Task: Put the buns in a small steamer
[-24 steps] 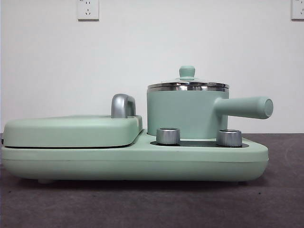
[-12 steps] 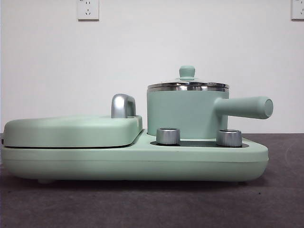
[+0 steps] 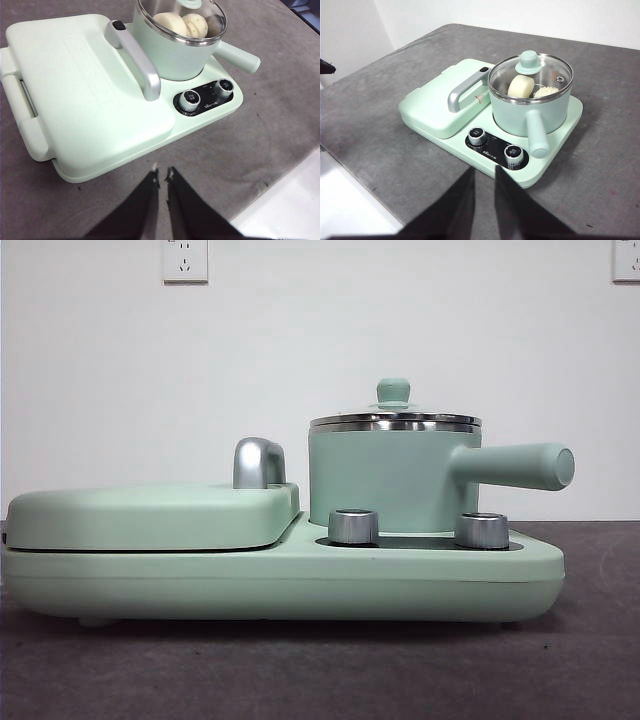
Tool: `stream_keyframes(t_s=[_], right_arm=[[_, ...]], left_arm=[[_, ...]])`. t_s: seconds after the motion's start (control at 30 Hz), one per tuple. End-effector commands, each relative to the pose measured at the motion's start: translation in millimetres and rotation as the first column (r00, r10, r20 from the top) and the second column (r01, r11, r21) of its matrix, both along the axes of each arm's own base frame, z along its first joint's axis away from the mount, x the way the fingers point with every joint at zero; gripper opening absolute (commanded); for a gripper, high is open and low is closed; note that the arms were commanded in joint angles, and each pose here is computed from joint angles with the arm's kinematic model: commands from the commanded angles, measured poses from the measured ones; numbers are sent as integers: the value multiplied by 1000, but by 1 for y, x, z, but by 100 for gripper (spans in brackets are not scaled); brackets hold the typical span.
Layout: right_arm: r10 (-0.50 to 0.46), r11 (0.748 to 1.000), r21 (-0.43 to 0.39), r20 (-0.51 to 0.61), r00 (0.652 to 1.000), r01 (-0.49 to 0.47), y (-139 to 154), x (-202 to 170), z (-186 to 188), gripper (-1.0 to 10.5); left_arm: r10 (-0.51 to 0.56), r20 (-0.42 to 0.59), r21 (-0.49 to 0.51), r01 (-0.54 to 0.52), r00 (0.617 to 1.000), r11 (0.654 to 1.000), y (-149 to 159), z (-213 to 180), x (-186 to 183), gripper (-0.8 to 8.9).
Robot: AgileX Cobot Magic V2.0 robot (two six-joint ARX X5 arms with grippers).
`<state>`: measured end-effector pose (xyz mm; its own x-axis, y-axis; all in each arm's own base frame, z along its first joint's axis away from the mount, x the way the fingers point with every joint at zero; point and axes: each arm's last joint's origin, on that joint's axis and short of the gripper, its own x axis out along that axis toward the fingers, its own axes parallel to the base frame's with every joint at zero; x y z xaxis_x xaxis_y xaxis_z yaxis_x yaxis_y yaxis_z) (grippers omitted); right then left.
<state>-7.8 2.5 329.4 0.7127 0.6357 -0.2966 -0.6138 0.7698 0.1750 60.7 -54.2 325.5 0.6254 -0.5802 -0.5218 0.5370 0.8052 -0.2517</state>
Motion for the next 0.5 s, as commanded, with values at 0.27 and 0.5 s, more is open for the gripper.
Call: stream_keyframes(t_s=[0.27,0.5], right_arm=[[9,1000,2,22,1000,-9,0,-1,3,34],[9,1000,2,22,1000,-9,0,-1,3,34]], left_arm=[[-3,7,-15,3,1000,1000,-1,3,0,20],[33,32,-36,-32,999,999,6,2,-4,20]])
